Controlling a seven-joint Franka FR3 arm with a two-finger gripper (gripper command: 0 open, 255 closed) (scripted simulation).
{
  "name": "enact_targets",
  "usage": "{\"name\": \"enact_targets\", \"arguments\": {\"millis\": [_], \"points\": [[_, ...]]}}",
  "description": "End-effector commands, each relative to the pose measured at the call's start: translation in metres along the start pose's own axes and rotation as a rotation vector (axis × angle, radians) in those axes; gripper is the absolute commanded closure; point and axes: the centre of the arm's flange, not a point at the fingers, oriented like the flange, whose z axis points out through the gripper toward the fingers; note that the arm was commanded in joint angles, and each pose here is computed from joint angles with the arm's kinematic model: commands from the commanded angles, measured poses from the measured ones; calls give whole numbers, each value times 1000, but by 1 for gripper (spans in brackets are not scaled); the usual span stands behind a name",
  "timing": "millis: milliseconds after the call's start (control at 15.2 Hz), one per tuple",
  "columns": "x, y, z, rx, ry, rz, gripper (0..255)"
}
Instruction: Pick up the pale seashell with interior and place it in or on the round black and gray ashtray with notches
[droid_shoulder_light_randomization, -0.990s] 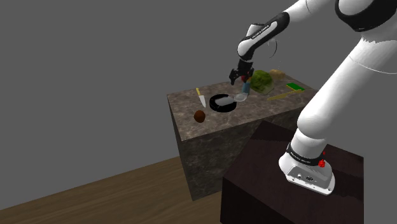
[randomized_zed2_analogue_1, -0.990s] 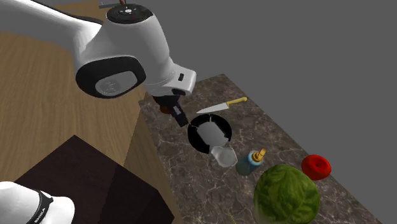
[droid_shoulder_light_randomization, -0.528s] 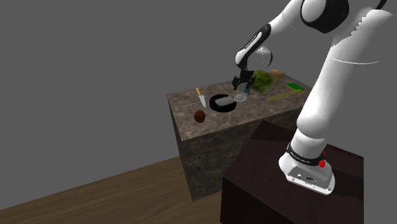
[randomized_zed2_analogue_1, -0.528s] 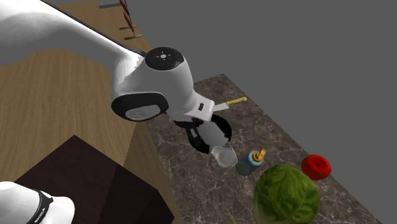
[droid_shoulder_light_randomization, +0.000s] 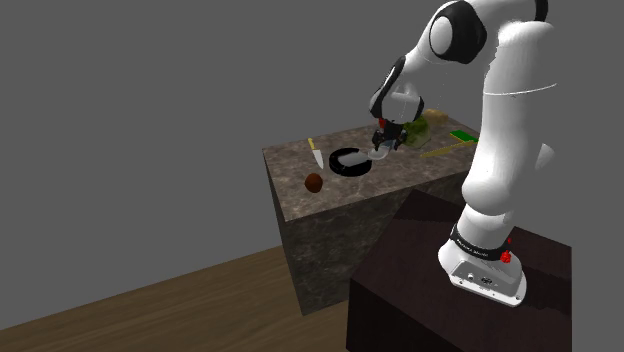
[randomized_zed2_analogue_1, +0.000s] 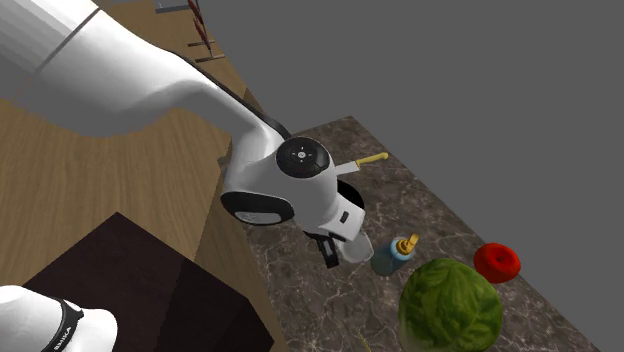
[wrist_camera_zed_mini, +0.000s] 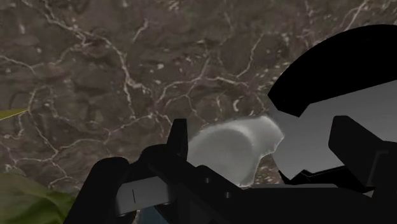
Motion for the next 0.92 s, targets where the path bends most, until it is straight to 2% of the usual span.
{"name": "enact_targets", "arguments": {"millis": [0,396,858], "points": [[2,4,14,-2,0,12,0],[2,4,48,-2,0,12,0],[2,4,48,-2,0,12,0]]}}
